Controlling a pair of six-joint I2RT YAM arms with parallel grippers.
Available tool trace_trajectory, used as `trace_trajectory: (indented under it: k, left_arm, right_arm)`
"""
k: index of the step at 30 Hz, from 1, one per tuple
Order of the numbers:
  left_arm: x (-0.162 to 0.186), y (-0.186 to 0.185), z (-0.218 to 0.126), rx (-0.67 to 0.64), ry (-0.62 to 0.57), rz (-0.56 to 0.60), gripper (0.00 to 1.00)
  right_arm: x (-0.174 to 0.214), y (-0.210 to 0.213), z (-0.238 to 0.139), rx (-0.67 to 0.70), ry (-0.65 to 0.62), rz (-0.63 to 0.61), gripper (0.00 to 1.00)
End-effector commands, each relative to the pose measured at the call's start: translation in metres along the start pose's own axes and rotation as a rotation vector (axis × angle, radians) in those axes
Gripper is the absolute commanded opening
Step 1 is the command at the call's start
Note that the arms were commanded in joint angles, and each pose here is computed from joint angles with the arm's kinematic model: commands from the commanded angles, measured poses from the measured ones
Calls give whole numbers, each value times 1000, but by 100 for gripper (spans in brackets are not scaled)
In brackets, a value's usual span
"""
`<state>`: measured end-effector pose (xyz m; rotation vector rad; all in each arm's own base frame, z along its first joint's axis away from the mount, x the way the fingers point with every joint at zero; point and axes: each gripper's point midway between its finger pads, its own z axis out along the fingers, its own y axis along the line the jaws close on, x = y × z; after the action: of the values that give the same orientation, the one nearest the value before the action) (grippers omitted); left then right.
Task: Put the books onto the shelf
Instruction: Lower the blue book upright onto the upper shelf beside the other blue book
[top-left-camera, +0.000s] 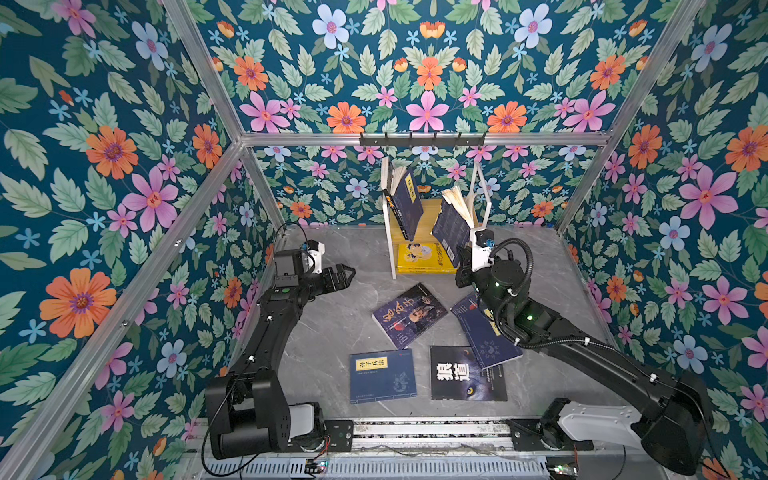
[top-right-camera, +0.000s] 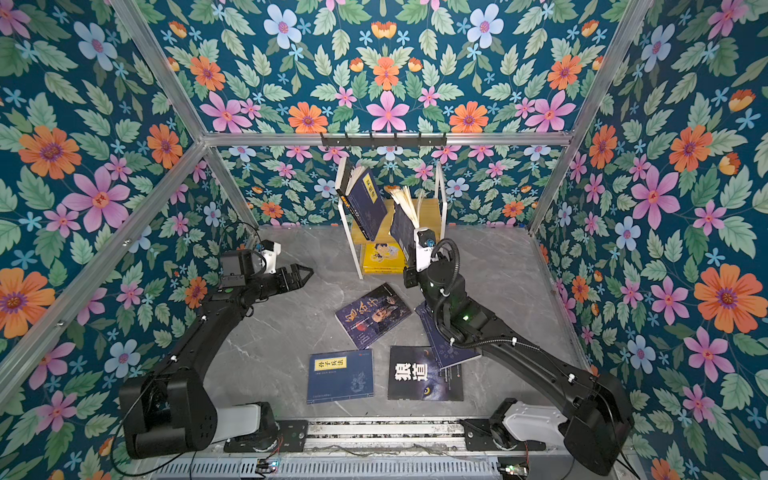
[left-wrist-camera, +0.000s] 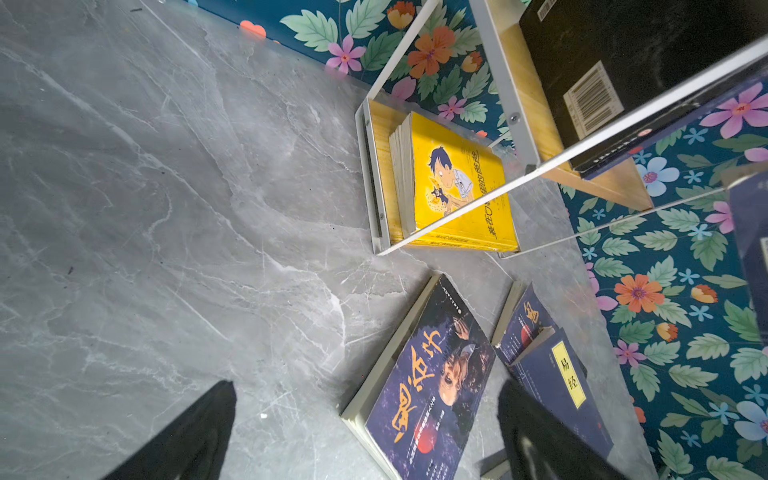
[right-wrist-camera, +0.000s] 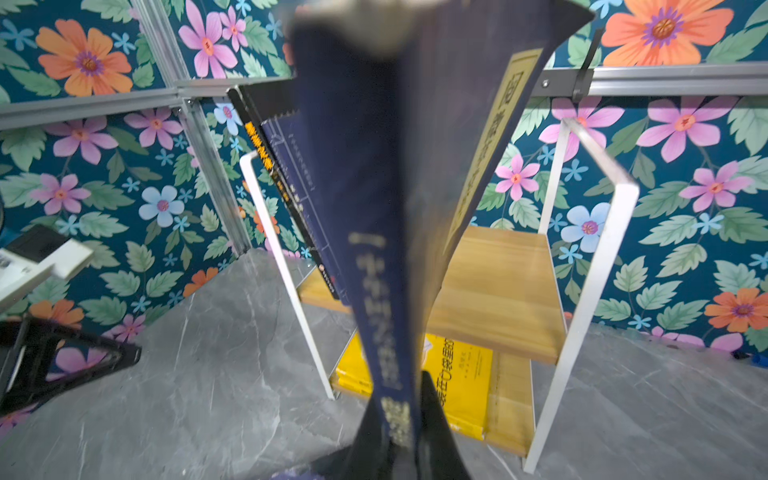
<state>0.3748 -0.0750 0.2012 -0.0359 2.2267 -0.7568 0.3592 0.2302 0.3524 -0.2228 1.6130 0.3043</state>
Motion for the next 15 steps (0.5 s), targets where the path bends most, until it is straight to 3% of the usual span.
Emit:
trace_trajectory:
  k: [1,9,14,15]
  left_arm:
    - [-6,-1,-3,-9,-21,27,100]
    - [-9,-3,-7,-16,-33,36,100]
    - [-7,-4,-8,-12,-35,52,100]
    - [-8,-4,-9,-18,-34,51,100]
  right_arm:
    - [-18,-5,16,22,-34,9,0]
    - [-10,-22,80,86,26,27,0]
    - [1,-8,109,37,56,12,0]
    - [18,-4,120,28,91,11,0]
